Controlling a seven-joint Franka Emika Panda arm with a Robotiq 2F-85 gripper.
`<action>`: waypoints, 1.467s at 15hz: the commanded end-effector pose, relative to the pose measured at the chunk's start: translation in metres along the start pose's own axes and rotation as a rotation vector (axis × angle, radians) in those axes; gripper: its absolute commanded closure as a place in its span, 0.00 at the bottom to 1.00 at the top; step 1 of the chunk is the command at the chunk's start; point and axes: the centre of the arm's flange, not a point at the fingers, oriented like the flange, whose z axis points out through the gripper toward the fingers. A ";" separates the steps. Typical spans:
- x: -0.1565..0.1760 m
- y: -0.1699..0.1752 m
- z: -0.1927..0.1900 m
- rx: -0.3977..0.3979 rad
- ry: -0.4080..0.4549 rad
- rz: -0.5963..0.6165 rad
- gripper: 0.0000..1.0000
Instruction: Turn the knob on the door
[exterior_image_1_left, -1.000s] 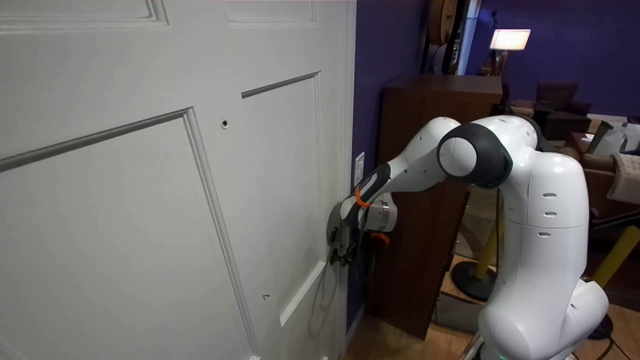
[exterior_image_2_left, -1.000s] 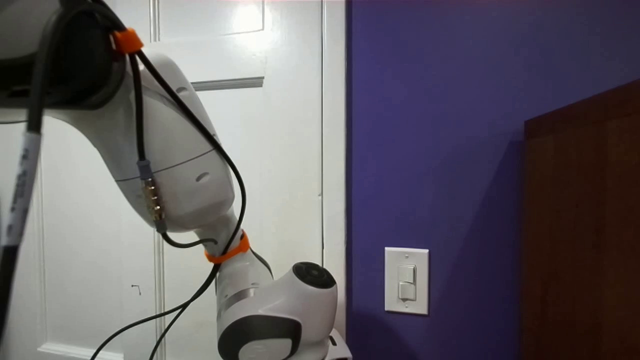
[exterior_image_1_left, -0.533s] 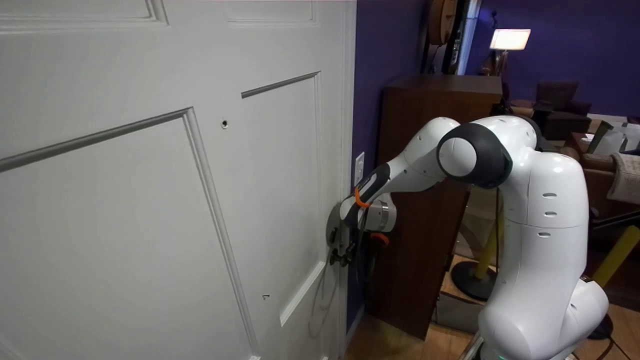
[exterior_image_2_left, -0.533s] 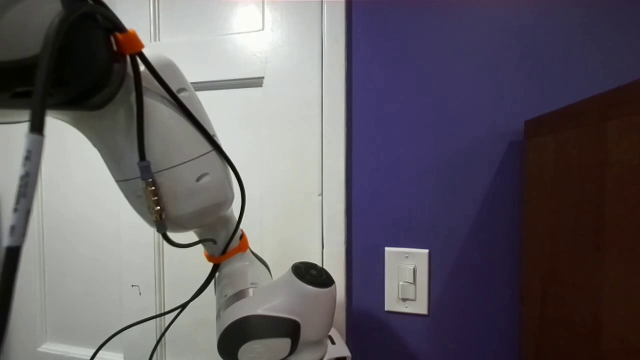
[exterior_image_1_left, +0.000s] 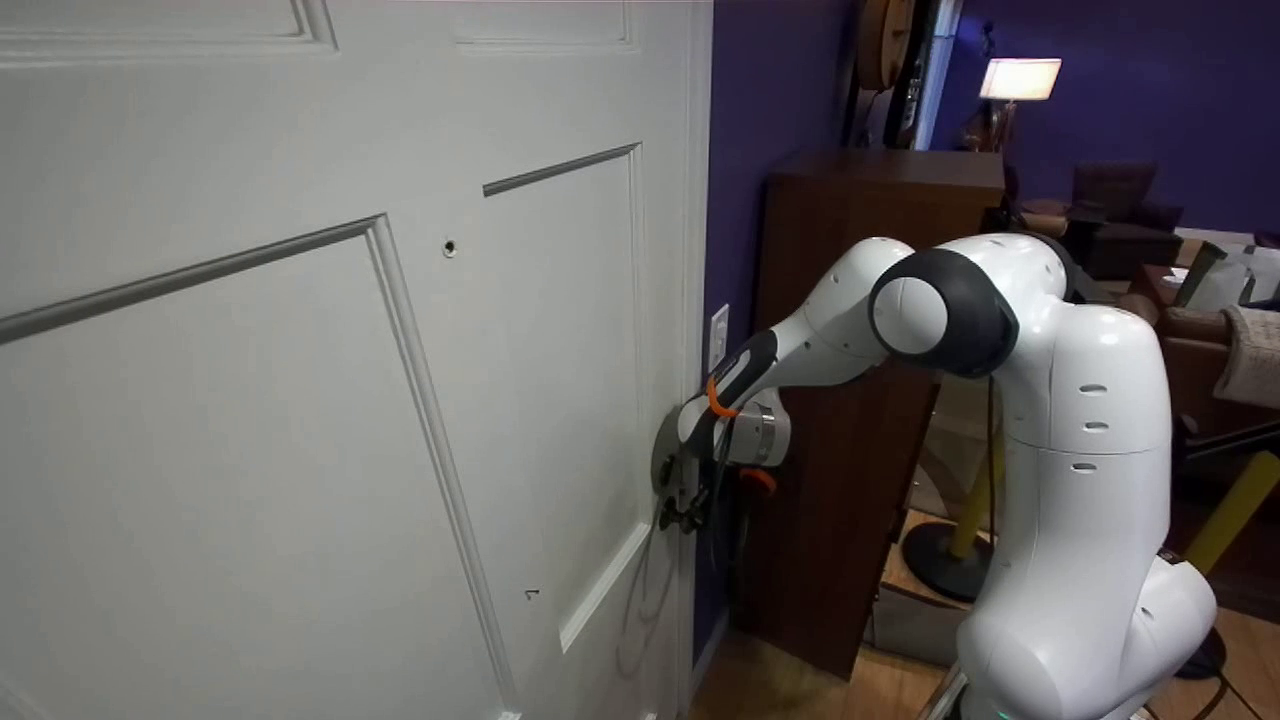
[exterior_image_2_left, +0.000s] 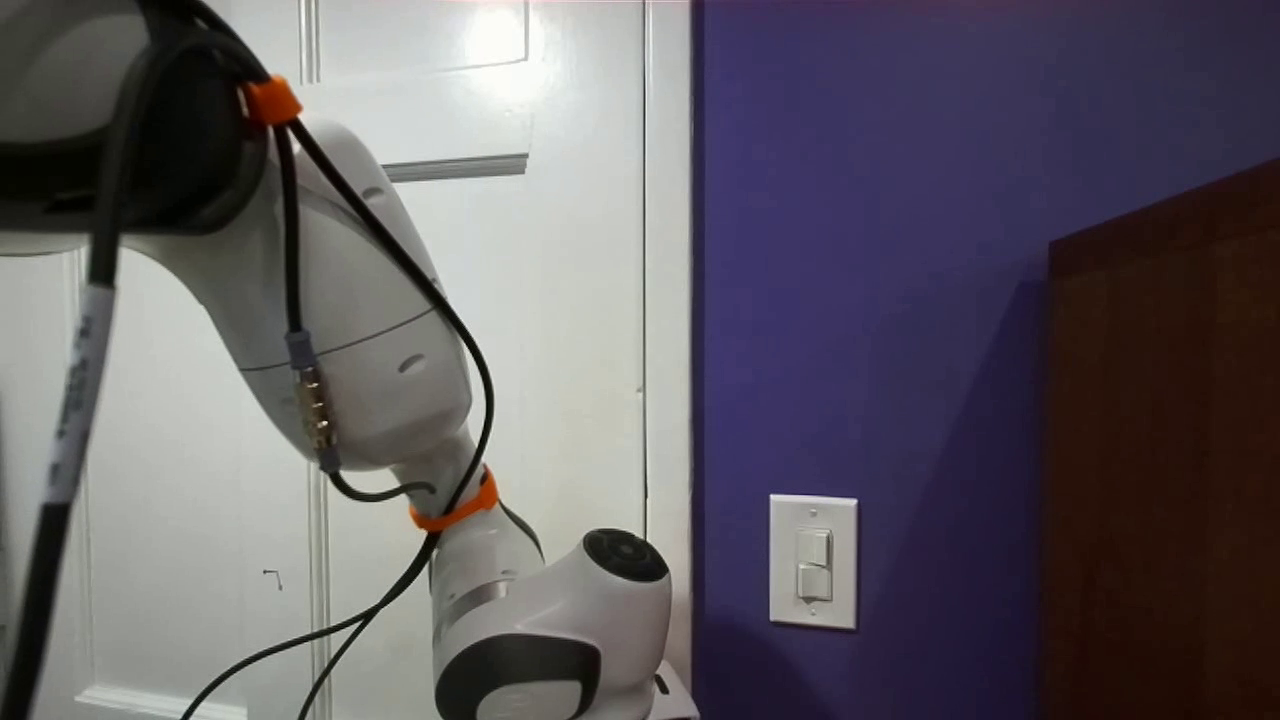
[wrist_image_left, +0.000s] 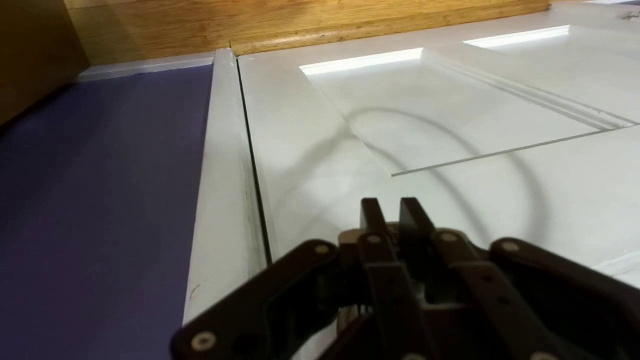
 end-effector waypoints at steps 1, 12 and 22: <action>0.007 0.001 0.002 -0.012 0.011 -0.009 0.91; -0.002 0.014 -0.002 0.091 0.105 0.137 0.99; -0.025 0.041 0.006 0.311 0.211 0.391 0.99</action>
